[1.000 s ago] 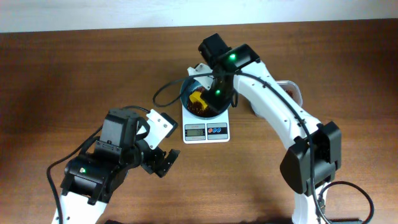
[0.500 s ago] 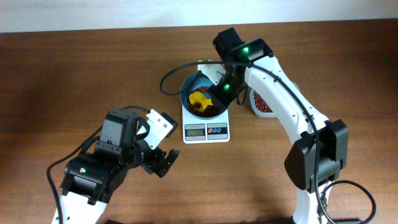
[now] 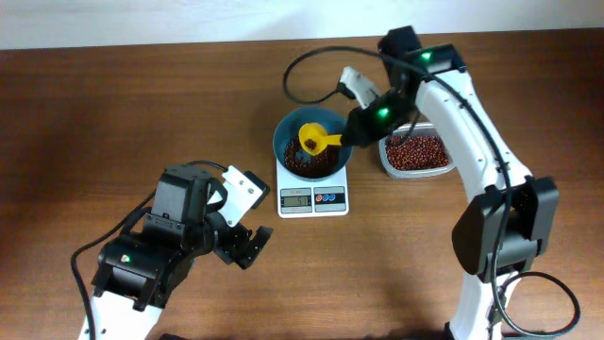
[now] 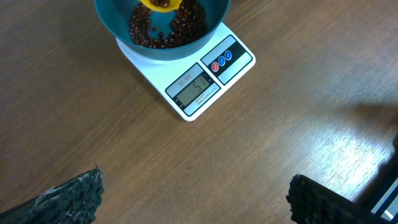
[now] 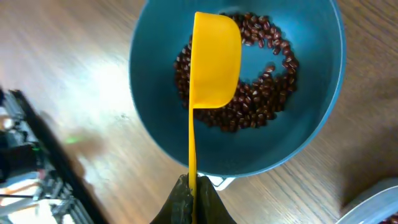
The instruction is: Scoop item into bowl and weigh 50g on scale
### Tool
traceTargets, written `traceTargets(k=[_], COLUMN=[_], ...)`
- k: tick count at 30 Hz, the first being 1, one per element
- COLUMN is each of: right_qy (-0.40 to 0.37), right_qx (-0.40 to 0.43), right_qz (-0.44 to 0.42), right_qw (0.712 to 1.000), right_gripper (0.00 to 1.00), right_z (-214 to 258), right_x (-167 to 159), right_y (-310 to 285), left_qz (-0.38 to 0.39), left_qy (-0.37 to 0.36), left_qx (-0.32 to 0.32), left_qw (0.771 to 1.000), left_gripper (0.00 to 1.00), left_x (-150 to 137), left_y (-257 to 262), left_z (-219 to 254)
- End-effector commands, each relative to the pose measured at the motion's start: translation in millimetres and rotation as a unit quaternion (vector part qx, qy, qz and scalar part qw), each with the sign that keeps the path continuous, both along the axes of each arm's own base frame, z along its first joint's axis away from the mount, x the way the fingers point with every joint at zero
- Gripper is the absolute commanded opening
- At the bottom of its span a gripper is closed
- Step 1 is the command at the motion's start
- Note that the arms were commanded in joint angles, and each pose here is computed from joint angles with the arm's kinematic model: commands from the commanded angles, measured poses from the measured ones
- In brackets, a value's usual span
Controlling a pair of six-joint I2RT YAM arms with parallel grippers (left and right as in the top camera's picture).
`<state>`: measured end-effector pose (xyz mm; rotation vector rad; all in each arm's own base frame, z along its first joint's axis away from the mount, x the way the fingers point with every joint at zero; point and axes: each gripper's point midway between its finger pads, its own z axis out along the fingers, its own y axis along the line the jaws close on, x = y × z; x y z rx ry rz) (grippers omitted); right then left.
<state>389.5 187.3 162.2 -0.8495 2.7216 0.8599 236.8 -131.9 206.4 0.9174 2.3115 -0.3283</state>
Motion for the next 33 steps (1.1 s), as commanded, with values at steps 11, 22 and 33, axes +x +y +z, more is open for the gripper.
traceTargets(k=[11,22,33], right_qy=[-0.02,-0.014,0.014], right_qx=[0.082,0.075,-0.202], right_qz=[-0.074,-0.138,-0.206], right_qw=[0.994,0.988,0.957], right_gripper=[0.04,0.04,0.04], right_z=[61.7,81.4,37.0], right_x=[1.5,-8.8,-26.7], right_y=[-49.2,-97.9,-196.8], left_qz=[-0.013,-0.013,-0.013], left_qy=[-0.004,-0.004,-0.004], left_qx=[-0.002,-0.002,-0.002], left_qw=[1.0,1.0,1.0], left_gripper=[0.99,0.99,0.99], left_x=[-1.0,-1.0,-1.0], left_y=[-3.1,-3.1,-3.1], left_z=[1.5,1.5,1.5])
